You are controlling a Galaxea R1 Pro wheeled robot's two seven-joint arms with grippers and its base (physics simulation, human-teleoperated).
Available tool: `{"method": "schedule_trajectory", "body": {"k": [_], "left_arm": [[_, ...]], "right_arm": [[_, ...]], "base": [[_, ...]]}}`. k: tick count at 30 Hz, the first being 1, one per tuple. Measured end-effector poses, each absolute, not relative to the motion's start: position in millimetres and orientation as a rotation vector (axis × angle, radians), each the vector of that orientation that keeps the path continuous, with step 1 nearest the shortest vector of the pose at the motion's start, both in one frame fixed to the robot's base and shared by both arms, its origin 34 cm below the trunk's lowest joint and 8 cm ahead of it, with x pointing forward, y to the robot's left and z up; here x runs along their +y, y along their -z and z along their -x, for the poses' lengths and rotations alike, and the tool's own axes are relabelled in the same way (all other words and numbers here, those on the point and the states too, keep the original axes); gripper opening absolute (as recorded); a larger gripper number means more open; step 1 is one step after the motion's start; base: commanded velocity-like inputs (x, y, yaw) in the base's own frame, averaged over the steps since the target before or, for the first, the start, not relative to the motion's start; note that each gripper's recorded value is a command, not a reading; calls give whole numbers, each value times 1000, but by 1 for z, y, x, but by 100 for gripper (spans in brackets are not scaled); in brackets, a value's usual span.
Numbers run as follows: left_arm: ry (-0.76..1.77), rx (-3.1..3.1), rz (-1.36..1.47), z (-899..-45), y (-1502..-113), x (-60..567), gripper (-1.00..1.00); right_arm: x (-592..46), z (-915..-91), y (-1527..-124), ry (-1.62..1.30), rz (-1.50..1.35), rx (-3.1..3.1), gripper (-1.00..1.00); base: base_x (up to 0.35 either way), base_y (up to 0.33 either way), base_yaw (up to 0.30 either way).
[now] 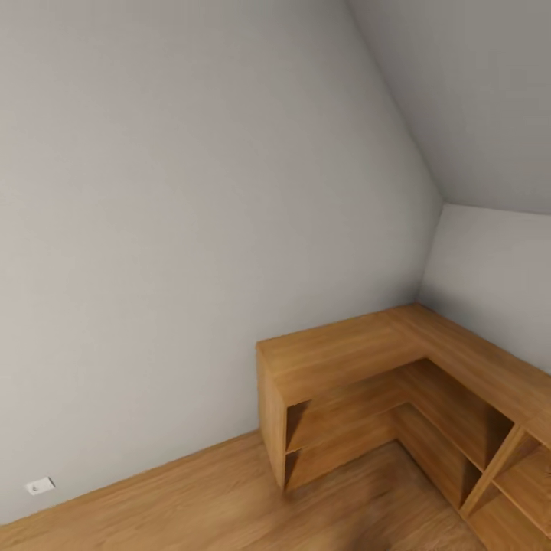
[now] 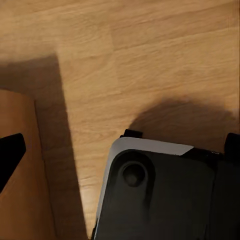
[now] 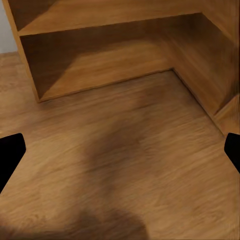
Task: In the bedroom, organize the workspace by keeping the computer under the desk, ensuring the monitor is on the desk, placing the keyboard on the desk next to the monitor, placing the mouse on the desk next to the keyboard, moving the folder from the swivel chair onto the desk next to the mouse, stacking the notebook on top of the folder with the pen on top of the notebook, and positioning the swivel chair next to the desk.
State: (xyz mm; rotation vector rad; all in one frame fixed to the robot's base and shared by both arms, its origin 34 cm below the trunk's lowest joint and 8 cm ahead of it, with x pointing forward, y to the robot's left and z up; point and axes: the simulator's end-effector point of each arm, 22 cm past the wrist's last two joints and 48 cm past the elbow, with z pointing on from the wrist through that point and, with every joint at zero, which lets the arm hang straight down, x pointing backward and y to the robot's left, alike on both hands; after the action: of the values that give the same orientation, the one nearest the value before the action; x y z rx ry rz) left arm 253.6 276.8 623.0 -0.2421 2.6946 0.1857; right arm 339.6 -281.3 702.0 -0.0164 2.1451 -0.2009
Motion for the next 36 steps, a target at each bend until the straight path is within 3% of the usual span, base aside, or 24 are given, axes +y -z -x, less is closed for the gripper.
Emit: {"method": "schedule_trajectory", "body": {"k": [17, 36], "left_arm": [[-207, 2241, 258, -306, -683, 288, 100], [-216, 2200, 242, -241, -695, 288, 100]], "right_arm": [[-268, -310, -706, 165, 13, 2126, 100], [-266, -308, -706, 160, 17, 2124, 100]], "base": [[11, 0, -276], [0, 0, -281]]}}
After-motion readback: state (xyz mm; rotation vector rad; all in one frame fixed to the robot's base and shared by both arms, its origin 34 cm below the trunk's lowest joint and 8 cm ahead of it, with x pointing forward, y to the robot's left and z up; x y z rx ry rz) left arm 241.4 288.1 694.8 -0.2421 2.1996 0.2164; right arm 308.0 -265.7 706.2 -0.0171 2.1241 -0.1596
